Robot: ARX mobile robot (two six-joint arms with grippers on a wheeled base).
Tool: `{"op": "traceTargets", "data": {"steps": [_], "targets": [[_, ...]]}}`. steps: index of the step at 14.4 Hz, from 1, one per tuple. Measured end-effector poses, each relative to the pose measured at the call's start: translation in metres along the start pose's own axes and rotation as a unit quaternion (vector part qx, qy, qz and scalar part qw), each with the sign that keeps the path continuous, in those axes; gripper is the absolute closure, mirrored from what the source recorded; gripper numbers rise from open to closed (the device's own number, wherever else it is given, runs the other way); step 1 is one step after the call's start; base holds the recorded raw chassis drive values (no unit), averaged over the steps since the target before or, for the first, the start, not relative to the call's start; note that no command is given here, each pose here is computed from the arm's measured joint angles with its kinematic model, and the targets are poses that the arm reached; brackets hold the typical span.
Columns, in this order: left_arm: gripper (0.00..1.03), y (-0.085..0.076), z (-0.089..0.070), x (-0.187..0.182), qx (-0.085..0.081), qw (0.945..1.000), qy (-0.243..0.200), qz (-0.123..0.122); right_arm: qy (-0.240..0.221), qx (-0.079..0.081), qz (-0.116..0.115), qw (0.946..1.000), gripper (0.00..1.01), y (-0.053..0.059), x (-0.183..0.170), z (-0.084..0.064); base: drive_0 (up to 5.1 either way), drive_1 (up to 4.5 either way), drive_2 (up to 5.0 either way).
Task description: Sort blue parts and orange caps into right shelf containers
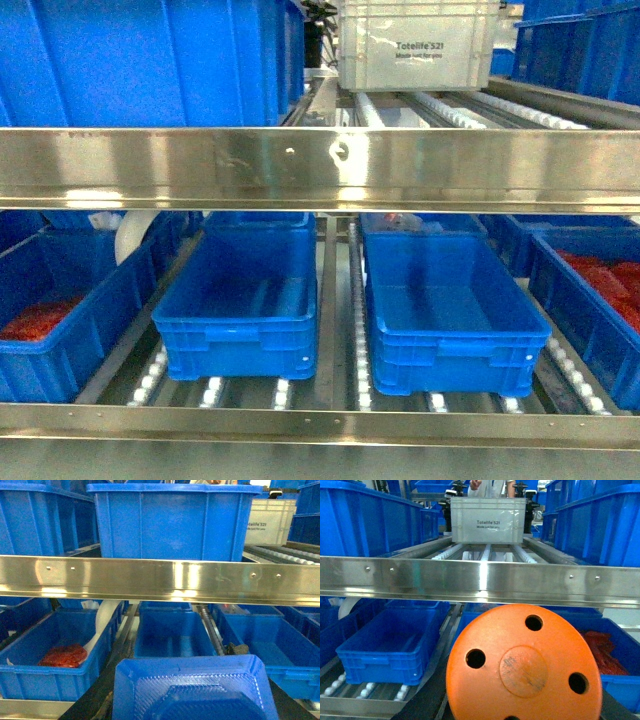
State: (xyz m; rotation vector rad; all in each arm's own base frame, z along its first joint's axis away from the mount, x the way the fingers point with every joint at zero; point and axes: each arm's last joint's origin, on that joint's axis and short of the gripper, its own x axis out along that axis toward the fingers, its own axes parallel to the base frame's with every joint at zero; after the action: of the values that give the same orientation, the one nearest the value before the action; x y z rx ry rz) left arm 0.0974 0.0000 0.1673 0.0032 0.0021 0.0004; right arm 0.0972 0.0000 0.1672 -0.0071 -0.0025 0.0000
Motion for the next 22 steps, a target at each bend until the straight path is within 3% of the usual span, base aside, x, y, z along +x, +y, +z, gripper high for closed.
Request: {"op": "traceTargets", "data": {"steps": [22], "targets": [[0.6, 0.0, -0.0001, 0.0, 0.0, 1.0, 0.0, 0.0, 0.0, 0.0, 0.0, 1.0, 0.58, 0.0, 0.0, -0.0001, 0.0, 0.0, 0.0]]}}
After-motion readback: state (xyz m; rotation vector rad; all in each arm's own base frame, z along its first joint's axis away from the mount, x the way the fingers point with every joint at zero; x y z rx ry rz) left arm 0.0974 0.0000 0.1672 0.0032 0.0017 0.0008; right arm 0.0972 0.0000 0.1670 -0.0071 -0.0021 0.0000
